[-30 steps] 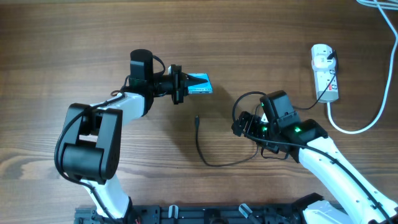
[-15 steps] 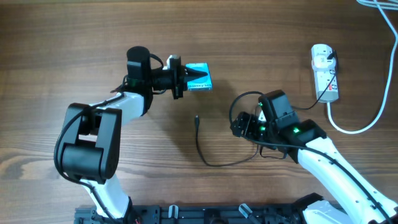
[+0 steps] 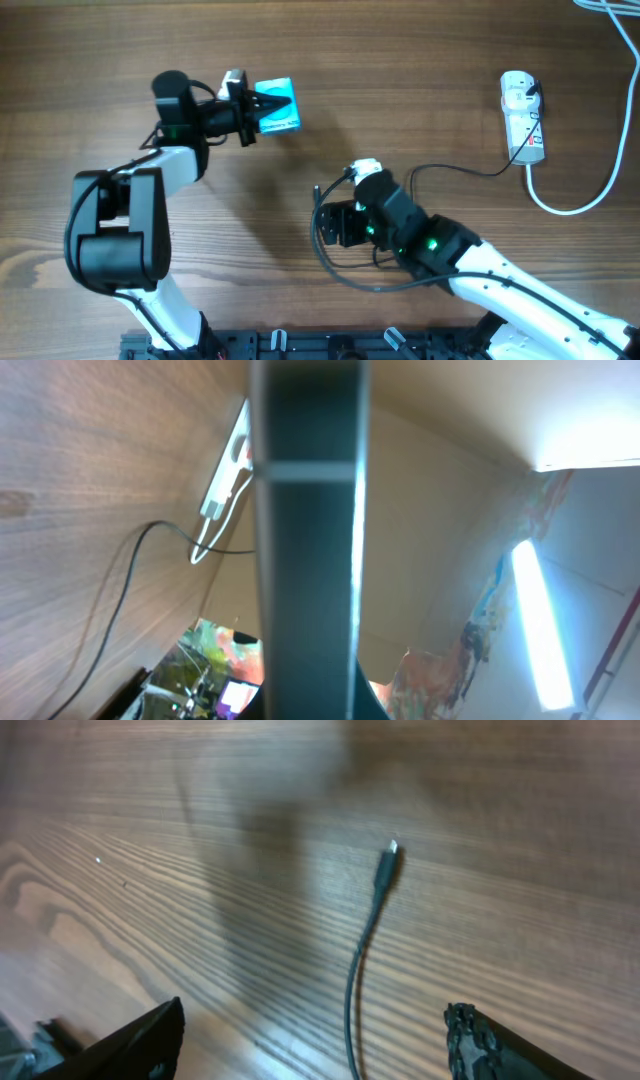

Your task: Plug charger to phone and switch on socket

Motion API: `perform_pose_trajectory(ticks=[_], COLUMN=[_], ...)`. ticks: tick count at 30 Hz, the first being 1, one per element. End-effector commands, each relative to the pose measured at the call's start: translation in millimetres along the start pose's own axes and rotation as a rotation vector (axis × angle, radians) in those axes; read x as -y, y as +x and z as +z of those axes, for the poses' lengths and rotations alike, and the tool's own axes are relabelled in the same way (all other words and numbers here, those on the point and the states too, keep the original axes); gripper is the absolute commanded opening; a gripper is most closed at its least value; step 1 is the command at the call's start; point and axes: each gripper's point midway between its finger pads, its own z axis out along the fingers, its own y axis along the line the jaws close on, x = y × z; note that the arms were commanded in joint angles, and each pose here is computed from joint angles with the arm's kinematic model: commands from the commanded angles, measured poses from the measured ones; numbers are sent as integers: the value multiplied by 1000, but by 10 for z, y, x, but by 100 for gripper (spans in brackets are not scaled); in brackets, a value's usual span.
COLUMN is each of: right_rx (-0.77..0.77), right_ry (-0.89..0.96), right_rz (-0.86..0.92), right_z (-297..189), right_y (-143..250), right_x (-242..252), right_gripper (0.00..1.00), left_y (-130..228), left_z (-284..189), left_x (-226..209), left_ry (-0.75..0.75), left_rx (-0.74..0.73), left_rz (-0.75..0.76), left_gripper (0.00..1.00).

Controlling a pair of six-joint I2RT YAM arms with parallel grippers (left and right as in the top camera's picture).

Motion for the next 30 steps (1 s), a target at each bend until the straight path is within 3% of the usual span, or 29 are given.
perform_pose_trajectory(ticks=[1, 14, 30], right_rx=[64, -113, -211], right_ry=[100, 251, 364], right_rz=[-134, -280, -104], right_z=[94, 846, 1100], right_y=[-35, -57, 206], right_x=[57, 81, 242], right_gripper=[81, 73, 62], left_y=[-16, -47, -43], left_z=[-201, -341, -341], left_x=[107, 123, 123], left_ry=[19, 28, 27], left_rx=[-20, -17, -19], left_rz=[102, 108, 108], left_gripper=[4, 4, 4])
